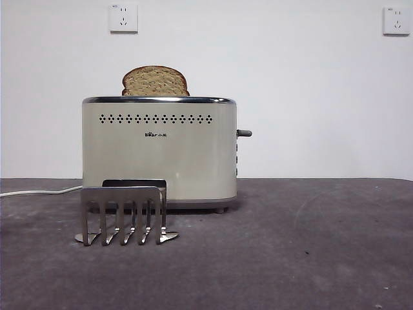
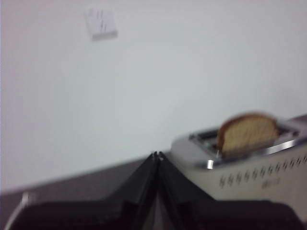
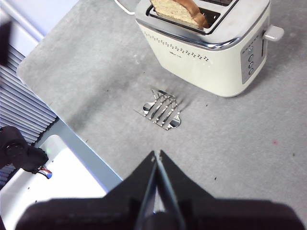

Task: Pick up a slice of bread from the rack,put the bread on the toaster,press the button

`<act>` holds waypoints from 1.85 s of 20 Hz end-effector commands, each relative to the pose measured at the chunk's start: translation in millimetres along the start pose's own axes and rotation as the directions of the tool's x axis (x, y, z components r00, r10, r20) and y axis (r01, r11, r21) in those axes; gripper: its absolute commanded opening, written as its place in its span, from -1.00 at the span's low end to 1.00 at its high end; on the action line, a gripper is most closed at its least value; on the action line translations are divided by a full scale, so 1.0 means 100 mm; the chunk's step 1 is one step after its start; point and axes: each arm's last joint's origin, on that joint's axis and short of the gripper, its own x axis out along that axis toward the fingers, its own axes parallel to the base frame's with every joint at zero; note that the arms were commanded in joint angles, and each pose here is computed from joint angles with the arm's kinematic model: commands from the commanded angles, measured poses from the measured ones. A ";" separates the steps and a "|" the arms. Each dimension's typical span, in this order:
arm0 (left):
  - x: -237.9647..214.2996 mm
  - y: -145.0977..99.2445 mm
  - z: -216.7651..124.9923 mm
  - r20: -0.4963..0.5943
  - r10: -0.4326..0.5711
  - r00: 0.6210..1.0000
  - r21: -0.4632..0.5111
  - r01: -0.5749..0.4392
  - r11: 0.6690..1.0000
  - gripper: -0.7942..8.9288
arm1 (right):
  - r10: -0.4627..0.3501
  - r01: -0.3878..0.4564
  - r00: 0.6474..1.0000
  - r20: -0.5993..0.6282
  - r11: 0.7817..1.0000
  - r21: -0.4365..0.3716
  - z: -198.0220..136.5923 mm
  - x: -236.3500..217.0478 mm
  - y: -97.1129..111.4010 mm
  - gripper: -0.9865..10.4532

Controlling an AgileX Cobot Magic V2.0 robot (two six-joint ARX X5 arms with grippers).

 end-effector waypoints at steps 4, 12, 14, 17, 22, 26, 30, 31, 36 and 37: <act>-0.06 -0.06 -0.52 -0.065 0.037 0.997 -0.062 -0.041 0.997 -0.84 | 0.000 0.000 1.000 -0.003 1.000 -0.005 -0.01 0.01 -0.01 -0.83; -0.09 -0.12 -1.00 -0.185 0.018 0.983 -0.078 -0.033 0.996 -0.84 | 0.000 0.000 1.000 -0.003 1.000 -0.005 -0.01 0.01 0.00 -0.83; -0.10 -0.13 -1.06 -0.238 0.009 0.971 -0.084 -0.030 0.996 -0.84 | 0.000 0.000 1.000 -0.003 1.000 -0.005 -0.01 0.01 -0.01 -0.83; -0.14 -0.14 -1.10 -0.277 0.002 0.961 -0.090 -0.028 0.996 -0.84 | 0.000 0.000 1.000 -0.003 1.000 -0.005 -0.01 0.01 -0.01 -0.83; -0.17 -0.16 -1.15 -0.324 -0.017 0.946 -0.128 -0.026 0.991 -0.84 | 0.000 0.000 1.000 -0.003 1.000 -0.005 -0.01 0.01 -0.01 -0.83; -0.17 -0.16 -1.14 -0.323 -0.006 0.946 -0.143 -0.042 0.989 -0.84 | 0.000 0.000 1.000 -0.003 1.000 -0.005 -0.01 0.01 -0.01 -0.83; -0.17 -0.16 -1.14 -0.323 -0.007 0.946 -0.144 -0.041 0.989 -0.84 | 0.000 0.000 1.000 -0.003 1.000 -0.005 -0.01 0.01 0.00 -0.83; -0.17 -0.16 -1.14 -0.323 -0.007 0.946 -0.144 -0.041 0.989 -0.84 | 0.000 0.000 1.000 -0.003 1.000 -0.005 -0.01 0.01 -0.01 -0.83; -0.17 -0.16 -1.14 -0.323 -0.007 0.946 -0.144 -0.042 0.989 -0.84 | 0.000 0.000 1.000 -0.003 1.000 -0.005 -0.01 0.01 0.00 -0.83; -0.17 -0.16 -1.14 -0.323 -0.007 0.946 -0.144 -0.041 0.989 -0.84 | 0.000 0.000 1.000 -0.003 1.000 -0.005 -0.01 0.01 0.00 -0.83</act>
